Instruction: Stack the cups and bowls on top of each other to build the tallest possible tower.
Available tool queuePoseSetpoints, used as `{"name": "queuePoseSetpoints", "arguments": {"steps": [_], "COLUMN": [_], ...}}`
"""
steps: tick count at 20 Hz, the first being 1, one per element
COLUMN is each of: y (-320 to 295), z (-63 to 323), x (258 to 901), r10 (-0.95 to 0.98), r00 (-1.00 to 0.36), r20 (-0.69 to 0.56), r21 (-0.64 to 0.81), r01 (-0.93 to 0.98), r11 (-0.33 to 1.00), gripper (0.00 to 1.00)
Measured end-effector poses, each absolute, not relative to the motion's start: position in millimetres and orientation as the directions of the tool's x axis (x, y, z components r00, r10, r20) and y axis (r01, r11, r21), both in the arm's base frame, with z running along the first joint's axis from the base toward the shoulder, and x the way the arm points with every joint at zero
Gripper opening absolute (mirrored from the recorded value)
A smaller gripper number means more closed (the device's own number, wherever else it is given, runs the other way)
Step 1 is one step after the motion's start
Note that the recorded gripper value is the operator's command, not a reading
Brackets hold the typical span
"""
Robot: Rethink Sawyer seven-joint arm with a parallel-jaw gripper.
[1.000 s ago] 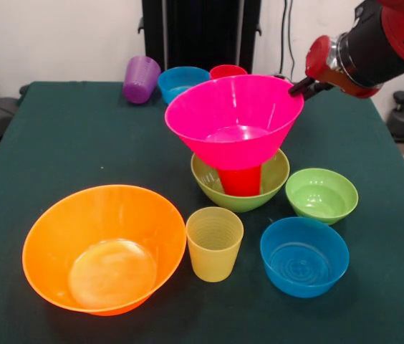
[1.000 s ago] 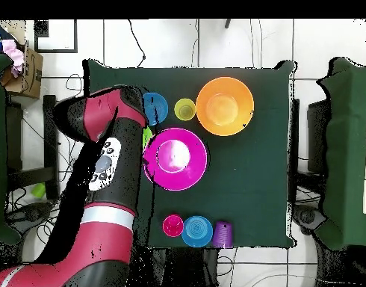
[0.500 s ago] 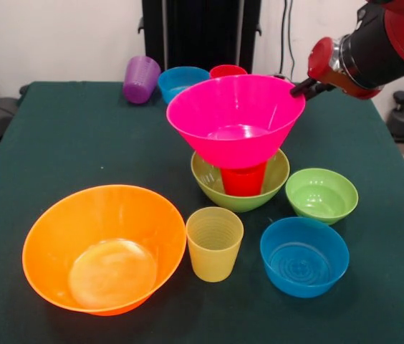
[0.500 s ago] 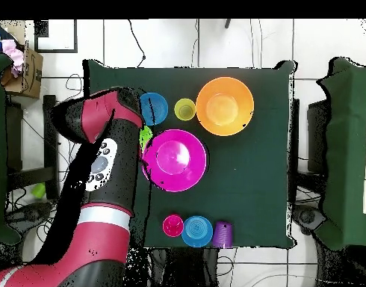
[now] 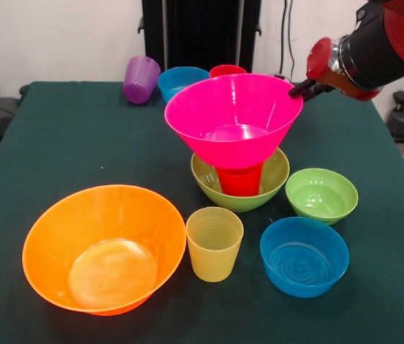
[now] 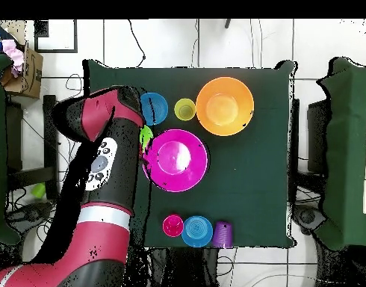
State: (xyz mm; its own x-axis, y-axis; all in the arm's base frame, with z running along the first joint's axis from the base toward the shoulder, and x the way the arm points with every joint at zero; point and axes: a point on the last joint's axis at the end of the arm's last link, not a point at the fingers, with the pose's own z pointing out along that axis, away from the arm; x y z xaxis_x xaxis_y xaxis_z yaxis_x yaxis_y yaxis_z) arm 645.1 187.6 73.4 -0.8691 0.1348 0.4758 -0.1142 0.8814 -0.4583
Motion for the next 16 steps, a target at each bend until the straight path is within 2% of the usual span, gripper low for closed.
{"name": "queuePoseSetpoints", "arguments": {"steps": [16], "y": [188.1], "z": [65.9], "x": [681.8], "r10": [0.123], "r00": [-0.897], "r20": [0.424], "r21": [-0.443], "r01": [-0.087], "r11": [0.892], "gripper": [0.00]}}
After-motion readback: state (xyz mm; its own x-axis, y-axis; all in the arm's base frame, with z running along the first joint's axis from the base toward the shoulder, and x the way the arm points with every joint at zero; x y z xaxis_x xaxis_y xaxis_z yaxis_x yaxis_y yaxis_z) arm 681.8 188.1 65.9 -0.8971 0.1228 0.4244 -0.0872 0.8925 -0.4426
